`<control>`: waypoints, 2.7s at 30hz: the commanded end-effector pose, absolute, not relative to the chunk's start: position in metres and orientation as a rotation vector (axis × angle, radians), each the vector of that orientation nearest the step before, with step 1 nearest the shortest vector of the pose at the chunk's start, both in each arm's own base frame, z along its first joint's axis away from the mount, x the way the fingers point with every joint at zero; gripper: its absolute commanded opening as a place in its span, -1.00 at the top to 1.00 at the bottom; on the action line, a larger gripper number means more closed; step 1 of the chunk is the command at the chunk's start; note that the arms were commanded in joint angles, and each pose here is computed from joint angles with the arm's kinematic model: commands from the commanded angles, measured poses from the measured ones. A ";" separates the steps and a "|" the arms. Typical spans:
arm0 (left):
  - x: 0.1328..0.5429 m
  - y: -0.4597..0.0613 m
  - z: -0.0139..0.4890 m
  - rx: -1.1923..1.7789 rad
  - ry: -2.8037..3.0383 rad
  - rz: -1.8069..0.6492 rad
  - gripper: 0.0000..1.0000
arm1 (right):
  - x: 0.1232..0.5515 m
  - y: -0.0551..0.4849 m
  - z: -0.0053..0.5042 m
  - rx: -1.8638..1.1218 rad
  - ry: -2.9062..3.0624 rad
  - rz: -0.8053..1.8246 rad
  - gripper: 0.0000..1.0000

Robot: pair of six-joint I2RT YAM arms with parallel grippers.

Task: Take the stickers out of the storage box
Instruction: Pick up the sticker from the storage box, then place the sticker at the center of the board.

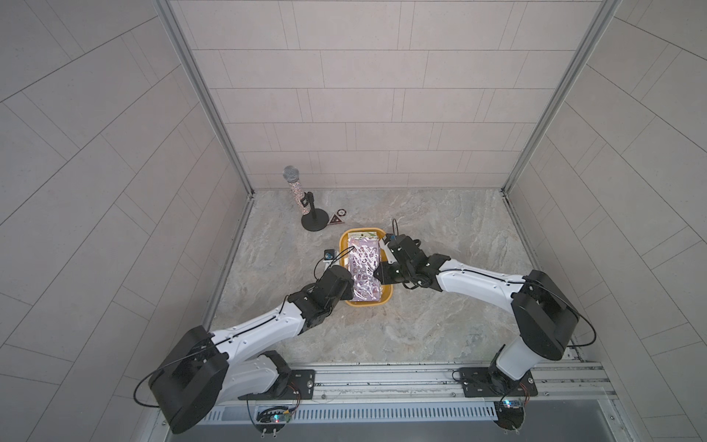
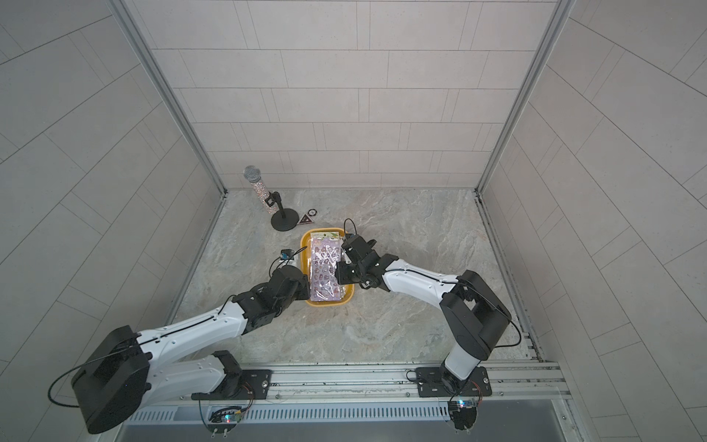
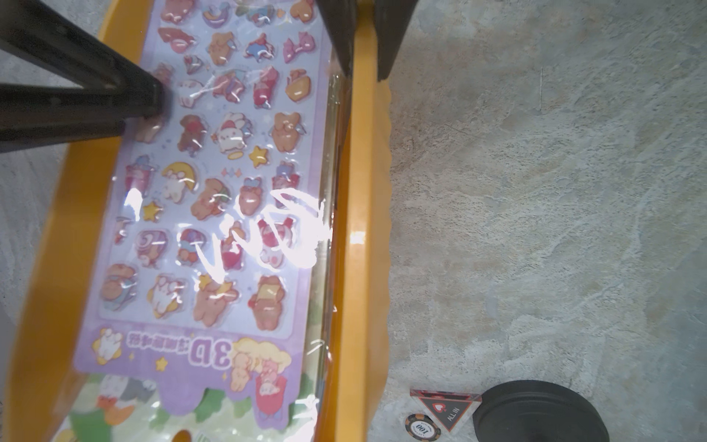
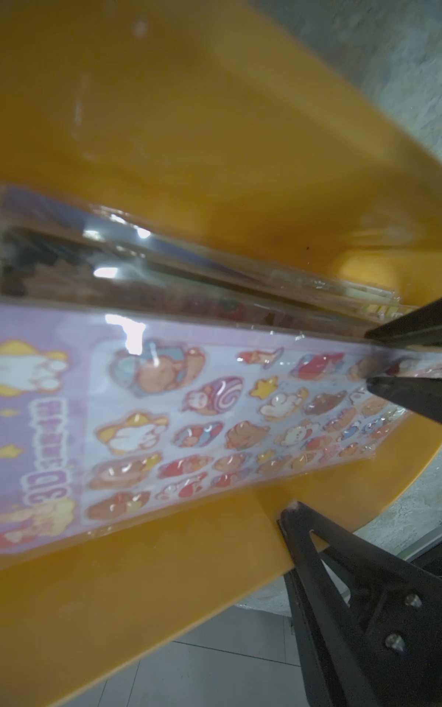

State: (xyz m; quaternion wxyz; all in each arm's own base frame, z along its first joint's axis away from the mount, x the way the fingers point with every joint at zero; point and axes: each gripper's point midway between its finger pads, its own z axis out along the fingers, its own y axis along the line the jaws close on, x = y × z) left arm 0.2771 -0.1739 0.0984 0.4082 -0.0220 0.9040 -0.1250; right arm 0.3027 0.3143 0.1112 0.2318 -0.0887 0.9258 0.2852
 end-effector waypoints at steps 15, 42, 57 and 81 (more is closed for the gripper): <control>0.285 -0.172 0.126 -0.116 2.187 -0.342 1.00 | 0.306 0.266 0.116 -0.253 2.540 0.483 0.78; 0.282 -0.130 0.134 -0.259 2.133 -0.152 1.00 | 0.302 0.235 0.144 -0.199 2.482 0.646 1.00; 0.276 -0.097 0.140 -0.397 2.060 -0.037 1.00 | 0.402 0.147 0.166 0.180 2.517 0.642 1.00; 0.279 -0.119 0.133 -0.338 2.134 -0.116 1.00 | 0.515 0.148 0.061 0.005 2.972 0.535 0.74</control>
